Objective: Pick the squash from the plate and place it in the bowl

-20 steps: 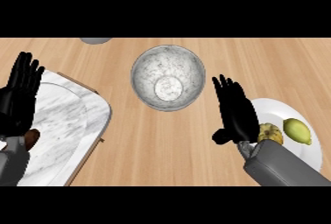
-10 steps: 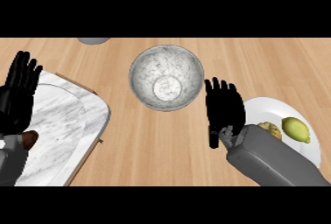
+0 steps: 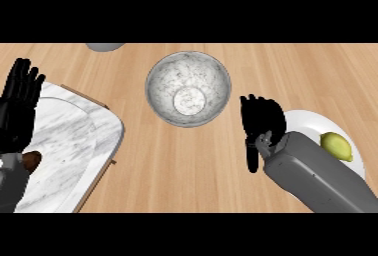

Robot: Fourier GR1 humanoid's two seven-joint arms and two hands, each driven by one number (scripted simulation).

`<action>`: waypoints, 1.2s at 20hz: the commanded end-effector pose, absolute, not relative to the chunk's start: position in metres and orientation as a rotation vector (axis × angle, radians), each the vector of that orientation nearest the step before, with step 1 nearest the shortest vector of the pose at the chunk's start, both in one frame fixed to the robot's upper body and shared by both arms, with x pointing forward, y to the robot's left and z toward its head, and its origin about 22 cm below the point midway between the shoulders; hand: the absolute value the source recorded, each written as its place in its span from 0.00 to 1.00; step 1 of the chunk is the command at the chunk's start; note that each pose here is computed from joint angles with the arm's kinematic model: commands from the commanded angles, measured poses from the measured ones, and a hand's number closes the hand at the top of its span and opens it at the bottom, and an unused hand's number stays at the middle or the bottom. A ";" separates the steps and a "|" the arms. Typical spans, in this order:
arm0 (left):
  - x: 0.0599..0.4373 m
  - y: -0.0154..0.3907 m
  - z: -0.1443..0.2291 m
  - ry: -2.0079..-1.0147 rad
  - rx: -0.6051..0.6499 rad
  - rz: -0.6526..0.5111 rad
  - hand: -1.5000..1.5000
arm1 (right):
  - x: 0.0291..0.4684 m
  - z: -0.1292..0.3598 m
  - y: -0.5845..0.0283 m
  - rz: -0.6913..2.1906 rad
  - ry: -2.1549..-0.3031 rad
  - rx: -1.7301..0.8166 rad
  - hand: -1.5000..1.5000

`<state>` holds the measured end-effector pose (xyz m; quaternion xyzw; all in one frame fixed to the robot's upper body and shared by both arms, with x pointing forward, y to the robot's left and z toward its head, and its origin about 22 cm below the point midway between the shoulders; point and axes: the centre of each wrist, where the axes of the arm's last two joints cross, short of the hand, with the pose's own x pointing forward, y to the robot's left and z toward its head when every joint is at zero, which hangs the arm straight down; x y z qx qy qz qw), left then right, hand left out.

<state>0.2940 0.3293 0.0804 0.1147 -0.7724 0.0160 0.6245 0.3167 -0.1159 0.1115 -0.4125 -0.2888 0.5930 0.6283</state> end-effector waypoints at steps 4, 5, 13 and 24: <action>0.291 0.332 0.075 -1.773 0.258 0.044 0.50 | 0.312 0.117 -0.114 1.366 -0.366 -1.069 0.00; 0.292 0.329 0.076 -1.783 0.265 0.038 0.50 | 0.310 0.112 -0.114 1.361 -0.358 -1.072 0.00; 0.285 0.343 0.081 -1.787 0.266 0.043 0.50 | 0.306 0.091 -0.148 1.297 -0.297 -1.067 0.00; 0.303 0.323 0.085 -1.796 0.261 0.033 0.50 | 0.303 0.090 -0.198 1.285 -0.313 -1.040 0.00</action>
